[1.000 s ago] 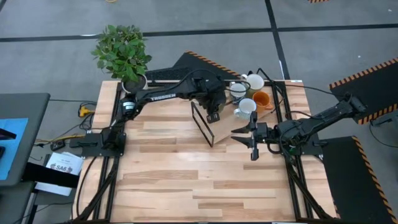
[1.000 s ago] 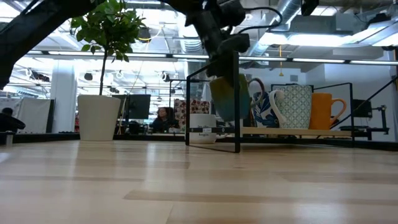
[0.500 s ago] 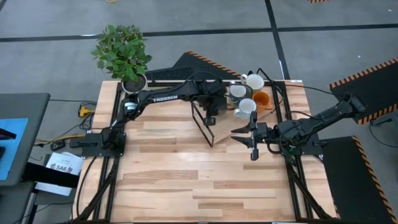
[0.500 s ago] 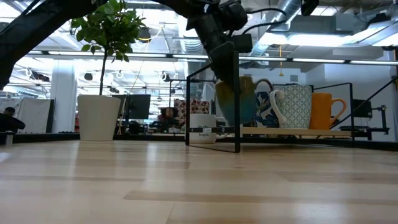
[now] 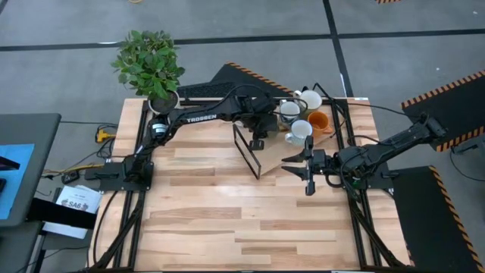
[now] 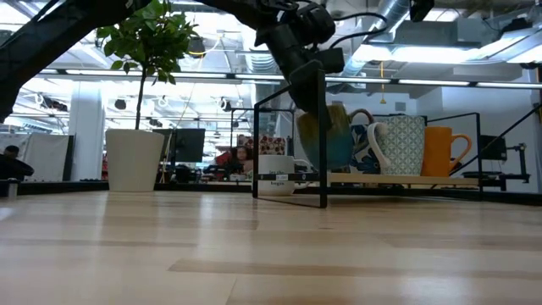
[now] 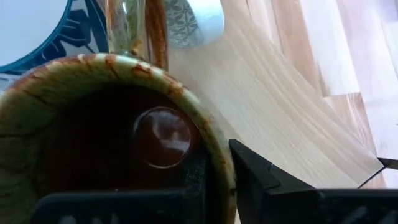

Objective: Place coffee mugs
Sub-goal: Put the brown mug on the shelf, then put the white mug on the shelf

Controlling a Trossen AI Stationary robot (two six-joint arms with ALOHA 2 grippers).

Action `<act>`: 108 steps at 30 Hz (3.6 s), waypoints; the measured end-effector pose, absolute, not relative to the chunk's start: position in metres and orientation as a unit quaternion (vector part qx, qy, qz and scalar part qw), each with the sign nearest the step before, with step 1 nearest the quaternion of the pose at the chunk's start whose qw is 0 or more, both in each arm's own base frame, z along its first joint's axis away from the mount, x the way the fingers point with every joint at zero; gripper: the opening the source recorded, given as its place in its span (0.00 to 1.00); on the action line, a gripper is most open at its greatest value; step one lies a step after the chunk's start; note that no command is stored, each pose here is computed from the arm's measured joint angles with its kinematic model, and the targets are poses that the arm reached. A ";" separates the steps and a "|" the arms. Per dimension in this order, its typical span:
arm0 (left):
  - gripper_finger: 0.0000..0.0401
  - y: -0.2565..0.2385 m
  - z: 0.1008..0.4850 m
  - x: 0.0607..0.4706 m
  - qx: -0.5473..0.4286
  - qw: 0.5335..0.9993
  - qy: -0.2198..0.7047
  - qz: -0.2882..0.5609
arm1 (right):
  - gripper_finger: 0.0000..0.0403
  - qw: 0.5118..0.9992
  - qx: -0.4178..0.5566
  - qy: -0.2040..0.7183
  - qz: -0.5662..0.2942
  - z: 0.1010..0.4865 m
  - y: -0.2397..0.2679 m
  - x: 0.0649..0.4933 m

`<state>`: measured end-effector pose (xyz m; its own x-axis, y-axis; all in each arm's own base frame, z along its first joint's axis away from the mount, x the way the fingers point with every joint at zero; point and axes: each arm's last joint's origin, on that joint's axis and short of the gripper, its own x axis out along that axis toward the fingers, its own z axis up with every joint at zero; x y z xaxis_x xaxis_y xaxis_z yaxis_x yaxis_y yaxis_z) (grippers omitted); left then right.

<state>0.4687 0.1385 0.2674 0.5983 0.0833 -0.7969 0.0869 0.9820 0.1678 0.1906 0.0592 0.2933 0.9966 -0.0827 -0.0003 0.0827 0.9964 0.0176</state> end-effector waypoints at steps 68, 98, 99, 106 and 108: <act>0.43 0.177 0.319 0.372 0.028 0.929 0.342 0.142 | 0.32 0.999 0.010 0.029 -0.041 0.286 0.059 0.190; 0.43 0.192 0.255 0.301 0.335 0.817 0.453 0.125 | 0.32 0.999 0.015 0.025 -0.042 0.287 0.059 0.190; 0.43 0.191 0.252 0.304 0.344 0.813 0.455 0.116 | 0.32 0.999 0.015 0.025 -0.042 0.287 0.059 0.190; 0.43 0.186 0.214 0.324 0.391 0.779 0.488 0.052 | 0.32 0.999 0.015 0.026 -0.043 0.287 0.059 0.191; 0.43 0.188 0.210 0.330 0.415 0.766 0.487 0.064 | 0.32 0.999 0.014 0.029 -0.043 0.286 0.059 0.191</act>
